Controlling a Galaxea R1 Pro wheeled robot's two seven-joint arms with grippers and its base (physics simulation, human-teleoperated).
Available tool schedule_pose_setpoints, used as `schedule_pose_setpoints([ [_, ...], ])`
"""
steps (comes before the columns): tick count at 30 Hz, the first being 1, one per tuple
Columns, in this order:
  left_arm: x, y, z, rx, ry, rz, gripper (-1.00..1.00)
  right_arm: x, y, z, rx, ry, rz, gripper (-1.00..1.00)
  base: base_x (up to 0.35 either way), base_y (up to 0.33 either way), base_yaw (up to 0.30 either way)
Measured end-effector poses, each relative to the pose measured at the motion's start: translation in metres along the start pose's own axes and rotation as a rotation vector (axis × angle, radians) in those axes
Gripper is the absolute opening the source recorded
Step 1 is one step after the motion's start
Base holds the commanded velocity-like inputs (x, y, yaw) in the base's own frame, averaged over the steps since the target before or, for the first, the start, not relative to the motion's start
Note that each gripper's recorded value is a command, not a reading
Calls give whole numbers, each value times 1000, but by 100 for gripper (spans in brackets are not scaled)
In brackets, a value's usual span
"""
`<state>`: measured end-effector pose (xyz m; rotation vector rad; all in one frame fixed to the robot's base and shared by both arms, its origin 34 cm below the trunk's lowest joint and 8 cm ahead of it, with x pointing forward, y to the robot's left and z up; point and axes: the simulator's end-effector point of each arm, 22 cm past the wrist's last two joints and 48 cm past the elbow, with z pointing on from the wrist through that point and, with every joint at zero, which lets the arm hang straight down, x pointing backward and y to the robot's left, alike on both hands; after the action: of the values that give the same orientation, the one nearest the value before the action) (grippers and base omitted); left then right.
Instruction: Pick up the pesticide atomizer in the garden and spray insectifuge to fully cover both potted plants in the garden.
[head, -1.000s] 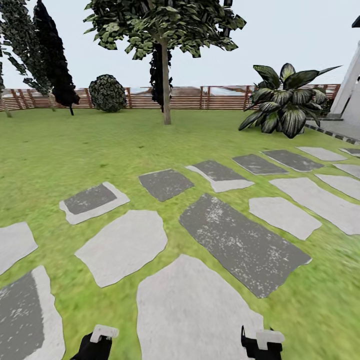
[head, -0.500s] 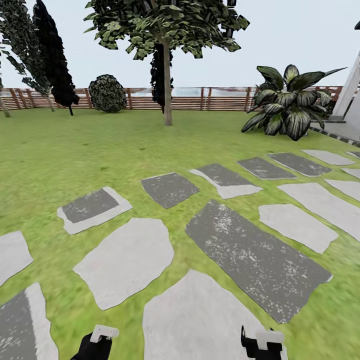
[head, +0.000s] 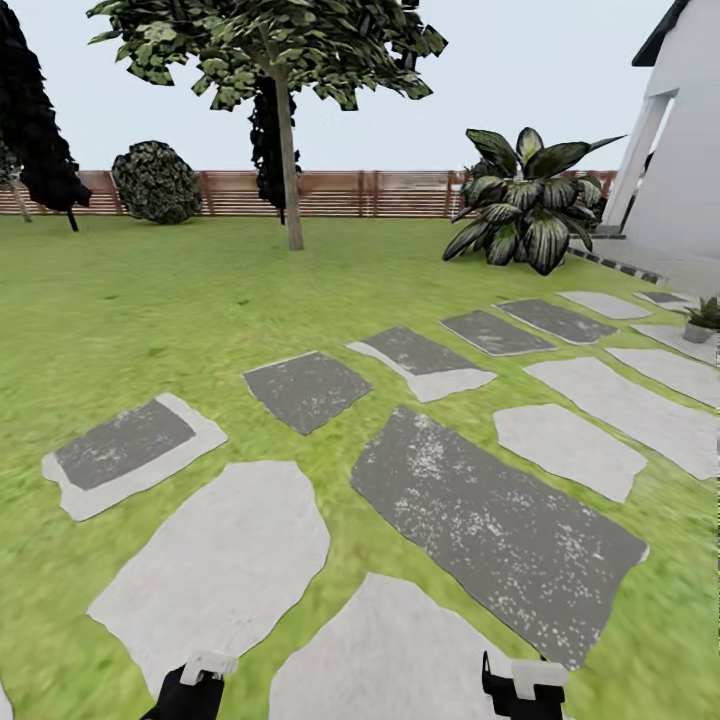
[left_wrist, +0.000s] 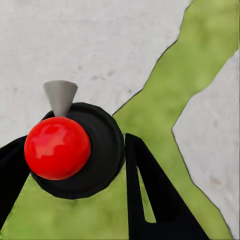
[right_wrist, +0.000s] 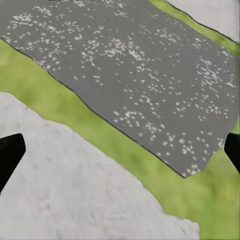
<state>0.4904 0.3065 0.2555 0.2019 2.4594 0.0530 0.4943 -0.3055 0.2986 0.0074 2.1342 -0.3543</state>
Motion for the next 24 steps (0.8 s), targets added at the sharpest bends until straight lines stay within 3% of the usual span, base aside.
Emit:
schedule_pose_setpoints([
  [24,0,0,0,-1,0,-1,-100,0,0,0,0,1,0,100,299,212,-264],
])
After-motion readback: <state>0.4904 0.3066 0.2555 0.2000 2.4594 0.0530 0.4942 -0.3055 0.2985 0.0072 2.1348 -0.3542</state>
